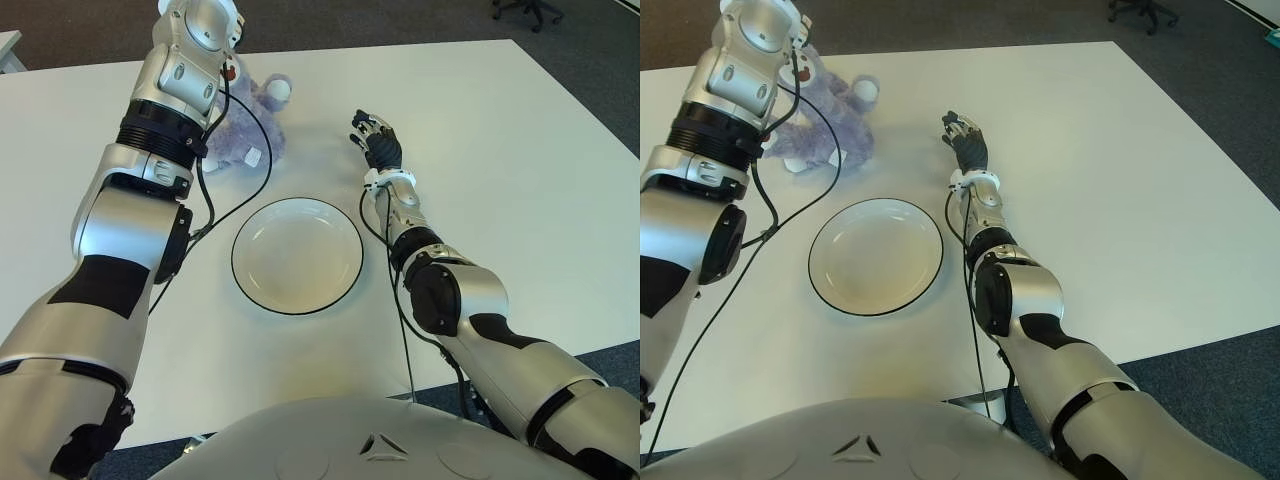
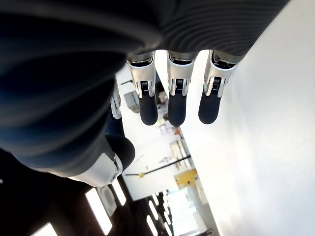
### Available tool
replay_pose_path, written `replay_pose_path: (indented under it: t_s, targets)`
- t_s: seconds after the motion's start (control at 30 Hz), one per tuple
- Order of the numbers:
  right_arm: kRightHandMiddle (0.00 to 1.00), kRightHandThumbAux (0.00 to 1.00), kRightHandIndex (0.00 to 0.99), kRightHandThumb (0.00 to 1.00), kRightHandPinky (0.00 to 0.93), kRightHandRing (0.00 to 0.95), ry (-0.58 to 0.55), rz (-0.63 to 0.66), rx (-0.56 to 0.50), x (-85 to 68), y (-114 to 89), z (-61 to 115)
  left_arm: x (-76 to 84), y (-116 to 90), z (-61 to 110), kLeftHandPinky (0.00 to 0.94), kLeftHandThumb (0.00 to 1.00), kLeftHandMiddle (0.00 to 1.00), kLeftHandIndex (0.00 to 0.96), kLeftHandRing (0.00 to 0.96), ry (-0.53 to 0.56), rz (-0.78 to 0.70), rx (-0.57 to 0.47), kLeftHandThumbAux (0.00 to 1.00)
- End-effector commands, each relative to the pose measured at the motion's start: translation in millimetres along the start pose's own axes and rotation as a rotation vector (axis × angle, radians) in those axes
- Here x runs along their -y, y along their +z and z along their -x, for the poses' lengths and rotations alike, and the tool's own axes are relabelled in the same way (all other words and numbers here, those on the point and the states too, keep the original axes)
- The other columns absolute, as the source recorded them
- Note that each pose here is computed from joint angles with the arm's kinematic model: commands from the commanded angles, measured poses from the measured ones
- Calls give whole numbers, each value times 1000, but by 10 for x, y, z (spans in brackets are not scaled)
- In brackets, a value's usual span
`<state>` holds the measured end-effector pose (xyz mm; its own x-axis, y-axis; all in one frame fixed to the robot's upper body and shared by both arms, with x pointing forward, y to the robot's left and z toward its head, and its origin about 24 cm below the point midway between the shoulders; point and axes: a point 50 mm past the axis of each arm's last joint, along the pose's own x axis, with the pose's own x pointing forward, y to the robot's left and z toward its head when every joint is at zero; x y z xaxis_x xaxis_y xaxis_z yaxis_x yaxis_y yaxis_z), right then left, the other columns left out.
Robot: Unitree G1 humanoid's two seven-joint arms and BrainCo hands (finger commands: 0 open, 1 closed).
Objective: Put the doll into the plate.
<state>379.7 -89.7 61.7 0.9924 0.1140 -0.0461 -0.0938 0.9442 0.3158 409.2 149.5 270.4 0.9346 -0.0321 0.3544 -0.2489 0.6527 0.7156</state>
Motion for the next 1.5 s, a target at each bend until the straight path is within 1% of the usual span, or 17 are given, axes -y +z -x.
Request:
replay_pose_path:
  t_s: [0.03, 0.23, 0.5, 0.6, 0.7, 0.73, 0.77, 0.93, 1.07, 1.13, 1.17, 1.2, 1.27, 1.3, 1.33, 1.37, 1.5]
  targets:
    - [147, 735, 400, 710, 152, 116, -25, -19, -132, 19, -278, 96, 35, -77, 25, 854, 732, 816, 446, 838, -31, -28, -10, 688]
    - [144, 735, 400, 710, 160, 118, -26, -12, -135, 17, -286, 100, 43, -84, 41, 852, 732, 816, 445, 836, -35, -28, 3, 689]
    - [143, 734, 400, 708, 164, 120, -31, 36, -139, 21, -292, 103, 137, -99, 243, 810, 742, 798, 445, 822, 66, 62, 60, 689]
    - [141, 734, 400, 709, 168, 121, -35, 26, -145, 28, -291, 101, 176, -112, 345, 822, 743, 797, 445, 818, 104, 55, 83, 689]
    - [133, 733, 401, 709, 165, 116, -39, 20, -151, 27, -287, 94, 178, -124, 376, 831, 741, 794, 445, 810, 126, 35, 89, 689]
    - [132, 733, 401, 709, 165, 116, -38, 21, -151, 21, -285, 93, 171, -128, 392, 830, 741, 794, 446, 810, 136, 25, 88, 688]
    - [132, 733, 401, 709, 158, 114, -37, 21, -151, 17, -285, 92, 166, -131, 405, 788, 737, 784, 445, 801, 142, 18, 86, 688]
    - [131, 733, 401, 706, 150, 111, -29, 35, -136, 5, -265, 85, 84, -153, 527, 713, 723, 758, 438, 768, 186, -26, 66, 688]
    - [131, 733, 401, 703, 152, 108, -23, 73, -136, 13, -259, 84, 109, -222, 613, 680, 710, 731, 425, 735, 207, -38, -13, 687]
    - [132, 733, 401, 702, 151, 108, -25, 92, -134, 36, -267, 94, 130, -257, 649, 691, 698, 718, 418, 712, 226, -54, -56, 691]
    - [133, 733, 401, 701, 150, 108, -27, 98, -132, 49, -269, 98, 136, -263, 661, 691, 526, 711, 346, 702, 232, -61, -68, 468]
    - [133, 733, 401, 701, 150, 108, -29, 101, -131, 67, -273, 104, 139, -265, 675, 692, 481, 710, 328, 699, 235, -73, -76, 412]
    - [134, 733, 402, 702, 150, 108, -29, 107, -134, 72, -273, 104, 148, -266, 702, 667, 422, 690, 314, 679, 238, -95, -91, 374]
    - [135, 733, 403, 702, 156, 108, -28, 109, -136, 65, -271, 100, 152, -267, 714, 522, 383, 570, 288, 550, 237, -105, -98, 357]
    - [136, 732, 404, 703, 157, 108, -26, 111, -138, 59, -268, 97, 156, -268, 729, 497, 376, 549, 284, 528, 236, -113, -103, 354]
    - [138, 732, 404, 703, 159, 109, -25, 113, -139, 55, -267, 95, 158, -268, 739, 429, 355, 487, 264, 458, 236, -118, -107, 347]
    - [145, 732, 405, 704, 157, 111, -16, 120, -136, 51, -259, 91, 171, -271, 797, 304, 301, 406, 204, 368, 240, -134, -117, 327]
